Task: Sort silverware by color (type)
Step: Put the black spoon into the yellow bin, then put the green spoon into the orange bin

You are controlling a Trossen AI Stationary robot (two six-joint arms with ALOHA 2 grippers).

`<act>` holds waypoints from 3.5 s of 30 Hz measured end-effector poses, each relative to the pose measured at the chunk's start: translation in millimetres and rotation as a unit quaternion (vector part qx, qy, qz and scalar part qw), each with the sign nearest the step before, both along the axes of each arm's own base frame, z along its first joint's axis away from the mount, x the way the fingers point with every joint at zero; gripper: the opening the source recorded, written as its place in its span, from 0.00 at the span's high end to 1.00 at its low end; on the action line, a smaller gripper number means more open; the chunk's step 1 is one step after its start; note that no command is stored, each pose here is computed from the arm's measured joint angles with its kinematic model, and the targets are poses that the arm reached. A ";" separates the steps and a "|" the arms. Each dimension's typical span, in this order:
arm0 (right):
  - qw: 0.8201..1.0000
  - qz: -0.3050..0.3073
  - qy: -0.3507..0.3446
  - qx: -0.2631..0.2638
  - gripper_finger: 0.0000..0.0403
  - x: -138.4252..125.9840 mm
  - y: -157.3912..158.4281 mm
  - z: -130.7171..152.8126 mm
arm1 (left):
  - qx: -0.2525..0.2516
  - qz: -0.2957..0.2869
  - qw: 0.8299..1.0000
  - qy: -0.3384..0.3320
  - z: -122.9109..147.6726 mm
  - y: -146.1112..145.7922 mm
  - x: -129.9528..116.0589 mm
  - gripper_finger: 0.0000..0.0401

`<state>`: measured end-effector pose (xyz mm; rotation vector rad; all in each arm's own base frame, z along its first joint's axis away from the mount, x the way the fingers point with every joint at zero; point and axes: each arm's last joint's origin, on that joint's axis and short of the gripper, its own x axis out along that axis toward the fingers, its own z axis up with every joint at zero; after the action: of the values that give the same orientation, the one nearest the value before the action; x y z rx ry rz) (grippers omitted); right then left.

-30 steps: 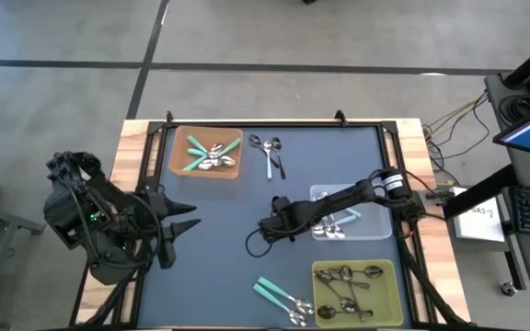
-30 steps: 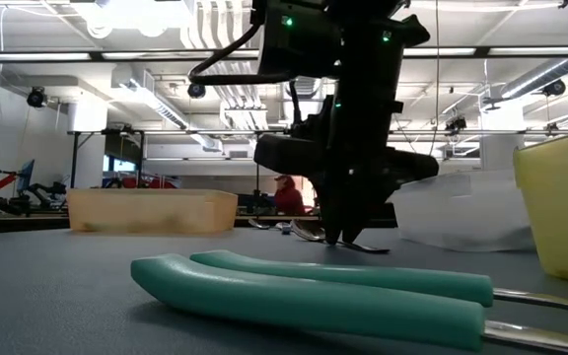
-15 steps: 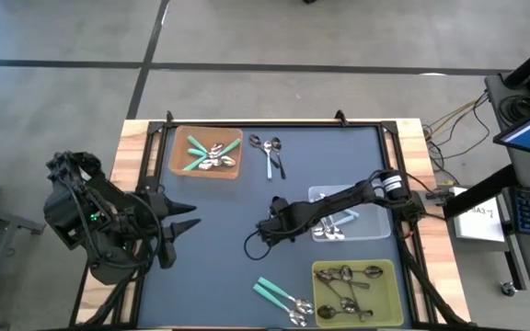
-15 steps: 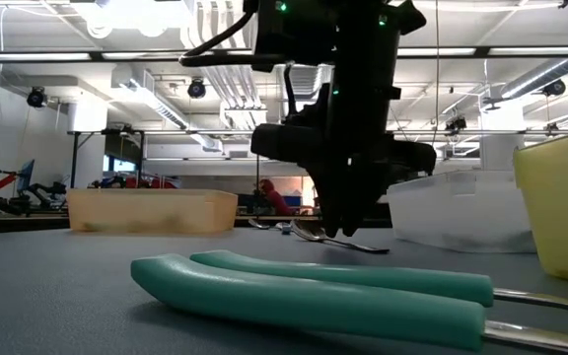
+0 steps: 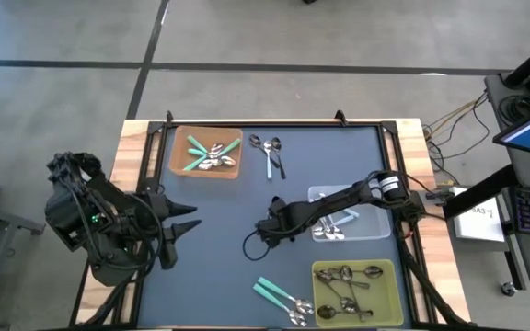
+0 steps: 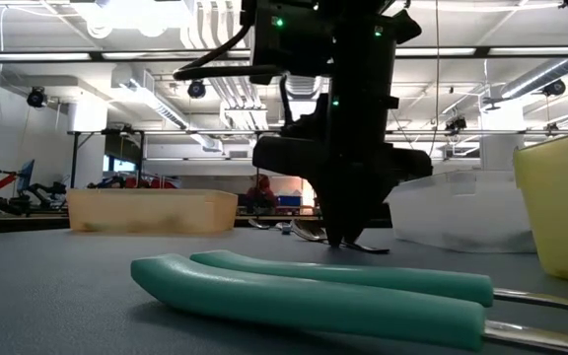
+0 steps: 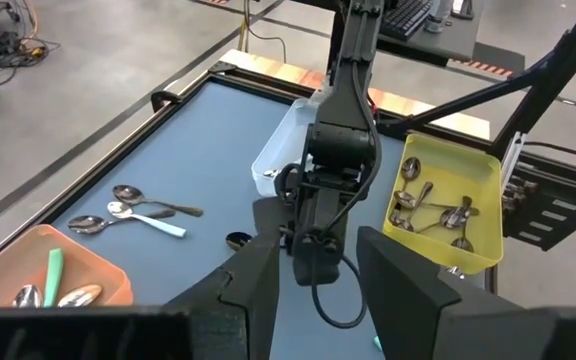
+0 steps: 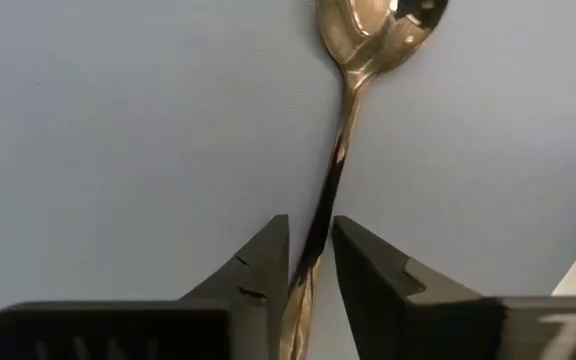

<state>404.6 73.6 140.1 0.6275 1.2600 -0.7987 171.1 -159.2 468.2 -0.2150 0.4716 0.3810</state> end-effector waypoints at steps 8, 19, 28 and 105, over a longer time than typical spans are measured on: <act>0.999 0.033 0.004 0.002 0.97 1.1 0.4 1.8 | -0.001 0.001 1.000 0.000 0.0 0.0 0.0 0.71; 0.990 0.119 -0.070 0.003 0.98 13.9 17.2 70.1 | -0.004 0.002 1.000 -0.001 0.0 0.0 0.0 0.71; 0.968 0.219 -0.114 0.047 0.98 -16.0 63.8 138.7 | 0.002 -0.002 1.000 0.007 -0.8 0.6 -0.7 0.71; 0.945 0.258 -0.078 0.186 0.74 -34.4 155.5 27.2 | 0.048 -0.072 0.994 0.074 -0.9 7.1 -9.0 0.71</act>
<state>370.2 229.1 167.3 0.6073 1.3561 -0.0711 162.1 -152.0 467.3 -0.0594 0.6091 0.2784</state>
